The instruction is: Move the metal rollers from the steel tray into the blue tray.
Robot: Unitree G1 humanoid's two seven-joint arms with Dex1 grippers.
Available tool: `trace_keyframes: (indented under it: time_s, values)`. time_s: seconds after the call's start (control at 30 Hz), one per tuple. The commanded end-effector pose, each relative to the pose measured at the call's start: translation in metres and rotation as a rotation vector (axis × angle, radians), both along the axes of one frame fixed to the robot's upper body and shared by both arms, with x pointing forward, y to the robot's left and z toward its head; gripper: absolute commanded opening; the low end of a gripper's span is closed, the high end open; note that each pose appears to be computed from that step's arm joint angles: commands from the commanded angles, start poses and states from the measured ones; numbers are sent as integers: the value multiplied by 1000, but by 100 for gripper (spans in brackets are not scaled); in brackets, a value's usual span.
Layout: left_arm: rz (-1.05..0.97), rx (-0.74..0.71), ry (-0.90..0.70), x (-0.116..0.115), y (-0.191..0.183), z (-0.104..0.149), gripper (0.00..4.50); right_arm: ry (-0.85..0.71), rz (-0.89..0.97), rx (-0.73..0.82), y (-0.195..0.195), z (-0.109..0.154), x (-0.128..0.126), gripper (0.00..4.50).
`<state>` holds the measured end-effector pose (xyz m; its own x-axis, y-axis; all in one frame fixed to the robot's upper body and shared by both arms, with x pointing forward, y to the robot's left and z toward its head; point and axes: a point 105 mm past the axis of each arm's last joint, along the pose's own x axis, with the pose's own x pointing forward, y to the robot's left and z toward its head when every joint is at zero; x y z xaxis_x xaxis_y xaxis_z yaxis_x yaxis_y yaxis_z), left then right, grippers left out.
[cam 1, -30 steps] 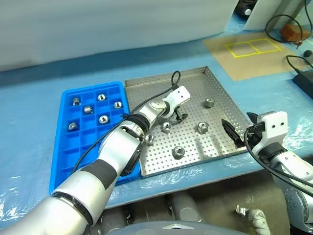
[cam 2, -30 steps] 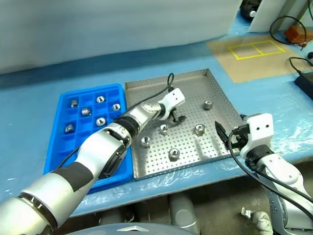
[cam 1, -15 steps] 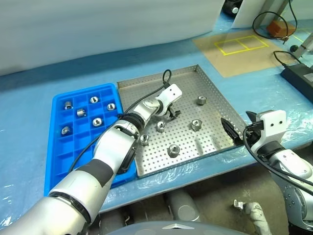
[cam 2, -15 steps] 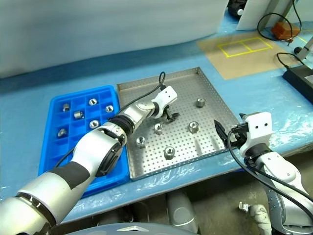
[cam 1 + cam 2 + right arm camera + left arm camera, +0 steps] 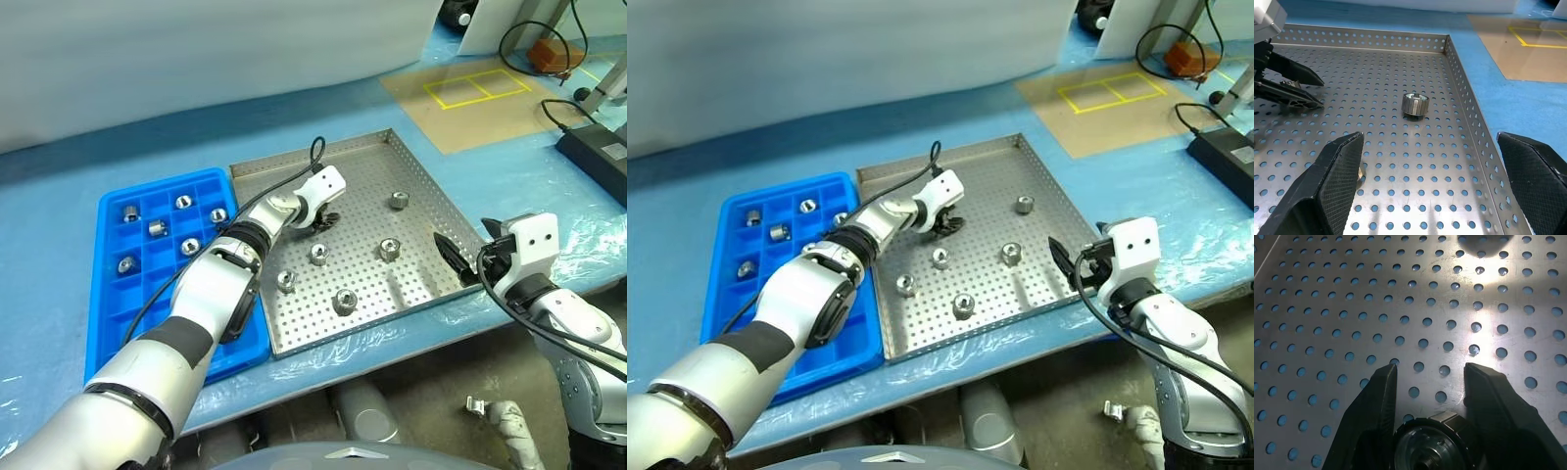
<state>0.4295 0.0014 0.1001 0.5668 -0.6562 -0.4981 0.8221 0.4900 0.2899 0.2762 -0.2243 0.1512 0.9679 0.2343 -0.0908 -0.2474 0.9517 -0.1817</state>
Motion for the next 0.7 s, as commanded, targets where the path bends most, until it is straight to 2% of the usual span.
trace_keyframes:
  time_s: [0.03,0.2,0.4,0.53,0.7]
  values:
    - [-26,-17,94,-8,10,-15,188,-51,23,-18,4,12,4,450]
    - [-67,-83,93,-9,8,-6,188,-56,35,-18,7,12,9,450]
    - [-200,-277,73,-13,1,33,188,-56,54,-17,12,10,13,450]
    - [-348,-433,22,-19,6,72,188,-55,74,-10,17,8,17,450]
    - [-432,-442,-50,-25,26,89,188,-55,107,-1,23,8,24,450]
